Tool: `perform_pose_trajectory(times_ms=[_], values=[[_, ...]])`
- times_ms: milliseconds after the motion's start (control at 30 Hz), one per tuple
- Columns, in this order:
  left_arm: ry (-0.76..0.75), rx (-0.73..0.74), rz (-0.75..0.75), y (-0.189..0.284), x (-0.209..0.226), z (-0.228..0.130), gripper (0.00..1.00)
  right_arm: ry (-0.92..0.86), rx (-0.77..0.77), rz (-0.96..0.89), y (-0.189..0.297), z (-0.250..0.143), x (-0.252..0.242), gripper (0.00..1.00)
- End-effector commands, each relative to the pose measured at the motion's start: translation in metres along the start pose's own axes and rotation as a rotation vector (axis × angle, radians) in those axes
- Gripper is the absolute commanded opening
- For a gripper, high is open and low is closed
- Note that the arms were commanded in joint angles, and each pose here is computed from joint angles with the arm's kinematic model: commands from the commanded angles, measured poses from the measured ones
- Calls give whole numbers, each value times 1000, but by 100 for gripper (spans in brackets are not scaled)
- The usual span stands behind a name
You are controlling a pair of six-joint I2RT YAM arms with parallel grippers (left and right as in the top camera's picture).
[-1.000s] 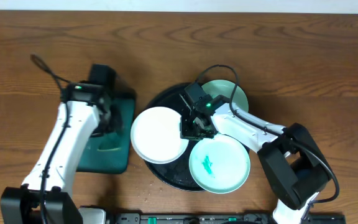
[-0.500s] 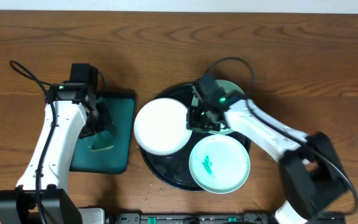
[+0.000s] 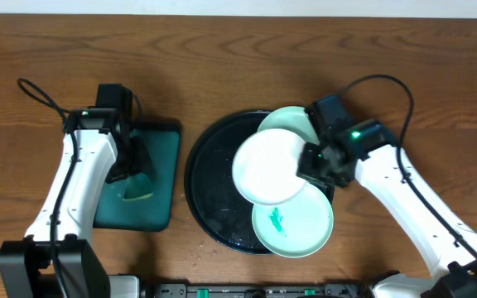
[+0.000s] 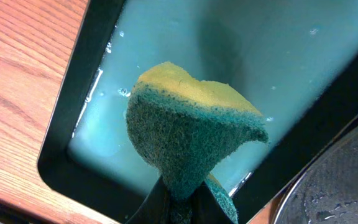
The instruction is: Clean dirty plates on tray and stack at the side
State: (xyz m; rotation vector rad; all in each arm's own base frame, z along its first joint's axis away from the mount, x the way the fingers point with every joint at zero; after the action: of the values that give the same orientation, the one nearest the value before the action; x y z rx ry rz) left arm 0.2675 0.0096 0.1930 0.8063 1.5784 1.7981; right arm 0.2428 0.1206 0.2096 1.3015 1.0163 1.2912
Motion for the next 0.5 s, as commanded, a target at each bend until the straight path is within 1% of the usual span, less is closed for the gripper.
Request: perform_pose_trajectory(times_ms=[0,100,233,333,467], values=[[-8,11,10,-3,-1,2,7,62,64,64,5,-8,0,1],[-9,17,15,-5,-1,2,8,202,126,235,7,-14,12,1],[-9,19,16,-6,-1,2,7,281,121,368,9,-14,25,1],[-9,19,16,-6,-1,2,7,317,62,413,10,-8,35,1],[-9,19,16,-6,-1,2,8,401,-112,442,13,11,49,1]])
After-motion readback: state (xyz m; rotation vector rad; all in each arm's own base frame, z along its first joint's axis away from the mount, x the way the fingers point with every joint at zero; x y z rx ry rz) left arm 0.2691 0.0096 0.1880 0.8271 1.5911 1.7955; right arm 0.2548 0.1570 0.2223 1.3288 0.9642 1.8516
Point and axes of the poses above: each gripper's point midway between its finger pads, its own y axis back along the fingers, its own x axis along the line the jaws close on, z = x × y, the point moved 10 cm from there along y, back along the fingers, and after that the axes turned 14 degrees about y, right-handed, at the moved point
